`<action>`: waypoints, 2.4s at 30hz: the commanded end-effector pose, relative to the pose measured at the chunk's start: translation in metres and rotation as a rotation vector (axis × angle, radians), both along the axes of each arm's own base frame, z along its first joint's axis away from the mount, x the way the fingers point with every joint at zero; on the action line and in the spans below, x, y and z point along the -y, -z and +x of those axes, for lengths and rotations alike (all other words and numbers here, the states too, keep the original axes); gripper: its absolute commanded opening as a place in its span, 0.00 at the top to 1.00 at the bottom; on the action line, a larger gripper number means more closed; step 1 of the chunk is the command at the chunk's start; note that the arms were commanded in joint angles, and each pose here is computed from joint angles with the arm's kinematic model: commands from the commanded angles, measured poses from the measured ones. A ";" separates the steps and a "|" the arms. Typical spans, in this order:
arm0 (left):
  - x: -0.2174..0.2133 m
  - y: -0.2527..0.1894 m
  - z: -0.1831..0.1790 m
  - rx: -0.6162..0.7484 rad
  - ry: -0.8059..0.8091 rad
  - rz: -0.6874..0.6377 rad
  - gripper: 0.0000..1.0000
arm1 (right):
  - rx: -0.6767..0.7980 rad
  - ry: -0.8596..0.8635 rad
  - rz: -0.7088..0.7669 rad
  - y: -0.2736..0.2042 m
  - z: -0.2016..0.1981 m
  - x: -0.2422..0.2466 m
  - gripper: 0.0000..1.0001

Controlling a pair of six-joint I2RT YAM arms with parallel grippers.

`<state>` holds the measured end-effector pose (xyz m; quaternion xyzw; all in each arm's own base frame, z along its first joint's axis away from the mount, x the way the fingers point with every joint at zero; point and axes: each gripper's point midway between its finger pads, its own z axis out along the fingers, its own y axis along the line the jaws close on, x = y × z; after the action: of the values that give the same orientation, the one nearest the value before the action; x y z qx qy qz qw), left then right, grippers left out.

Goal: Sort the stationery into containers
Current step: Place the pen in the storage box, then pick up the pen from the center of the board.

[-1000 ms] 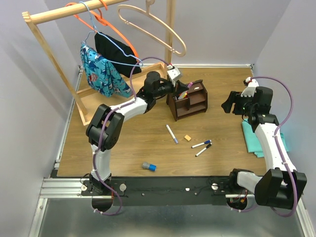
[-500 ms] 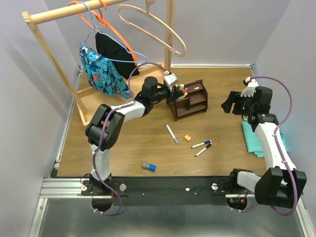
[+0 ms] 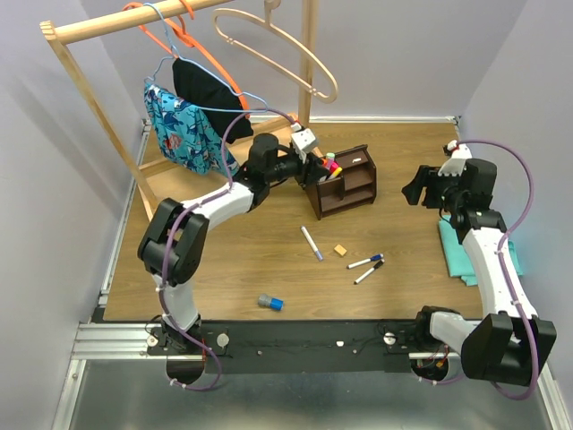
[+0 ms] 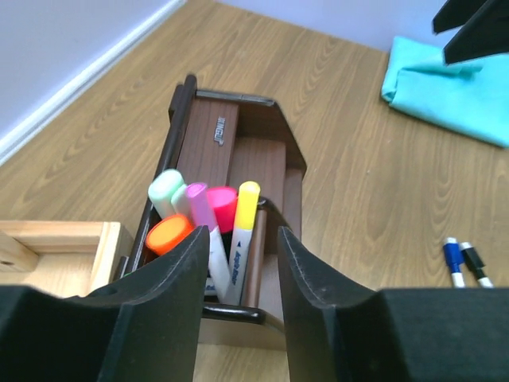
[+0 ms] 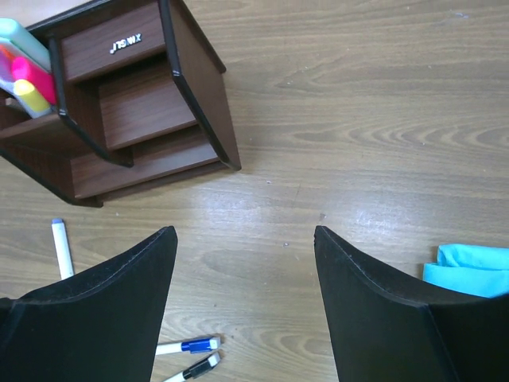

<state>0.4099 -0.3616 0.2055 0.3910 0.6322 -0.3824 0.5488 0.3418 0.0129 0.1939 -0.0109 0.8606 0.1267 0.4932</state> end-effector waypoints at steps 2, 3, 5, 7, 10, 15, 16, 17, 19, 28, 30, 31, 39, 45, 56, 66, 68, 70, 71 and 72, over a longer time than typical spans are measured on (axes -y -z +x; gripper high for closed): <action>-0.005 -0.050 -0.036 0.044 0.089 0.016 0.50 | 0.041 -0.007 0.026 -0.006 -0.010 -0.004 0.23; -0.007 -0.047 -0.043 0.042 0.106 0.034 0.49 | 0.051 -0.008 0.026 -0.008 -0.013 -0.005 0.23; -0.011 -0.046 -0.063 0.080 0.166 0.094 0.48 | 0.054 -0.010 0.027 -0.007 -0.016 -0.006 0.23; -0.019 -0.029 -0.096 0.049 0.277 0.178 0.48 | 0.064 -0.020 0.025 -0.009 -0.021 -0.008 0.23; -0.039 0.002 -0.134 0.129 0.502 0.384 0.48 | 0.068 -0.042 0.013 -0.009 -0.027 -0.010 0.23; -0.071 0.043 -0.172 0.263 0.846 0.667 0.49 | 0.052 -0.065 0.008 -0.004 -0.037 -0.014 0.23; -0.079 0.057 -0.179 0.254 0.918 0.712 0.50 | 0.051 -0.067 0.009 -0.003 -0.038 -0.014 0.23; -0.081 0.062 -0.180 0.267 0.951 0.739 0.51 | 0.056 -0.066 0.010 -0.005 -0.039 -0.014 0.23; -0.083 0.078 -0.181 0.289 1.006 0.820 0.54 | 0.060 -0.065 0.013 -0.006 -0.040 -0.015 0.23; -0.063 0.121 -0.183 0.447 1.141 0.979 0.55 | 0.065 -0.061 0.007 -0.007 -0.047 -0.015 0.23; -0.056 0.125 -0.182 0.468 1.147 0.980 0.55 | 0.057 -0.063 0.009 -0.004 -0.050 -0.016 0.22; -0.054 0.130 -0.181 0.459 1.152 0.986 0.55 | 0.056 -0.062 0.011 -0.003 -0.050 -0.016 0.22; -0.030 0.148 -0.169 0.444 1.133 1.023 0.56 | 0.054 -0.071 0.014 -0.002 -0.051 -0.017 0.22; -0.013 0.154 -0.155 0.441 1.105 1.034 0.57 | 0.049 -0.070 0.013 0.000 -0.051 -0.017 0.22; -0.019 0.177 -0.163 0.365 1.156 1.073 0.60 | 0.035 -0.077 0.019 0.002 -0.048 -0.018 0.22; -0.026 0.197 -0.174 0.312 1.167 1.125 0.66 | 0.041 -0.093 0.003 0.003 -0.045 -0.017 0.22; -0.030 0.201 -0.178 0.295 1.169 1.135 0.67 | 0.043 -0.090 0.002 0.002 -0.045 -0.017 0.22; -0.035 0.204 -0.182 0.270 1.168 1.141 0.71 | 0.041 -0.088 0.003 0.003 -0.045 -0.017 0.22; -0.036 0.205 -0.183 0.269 1.169 1.143 0.74 | 0.042 -0.088 0.002 0.002 -0.045 -0.017 0.22; -0.037 0.207 -0.184 0.260 1.167 1.145 0.79 | 0.040 -0.087 0.004 0.003 -0.045 -0.017 0.22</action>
<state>0.2418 -0.3431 0.0222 0.9199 0.3391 -0.1741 0.0924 0.2968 0.0304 0.1905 -0.0466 0.8492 0.1481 0.5047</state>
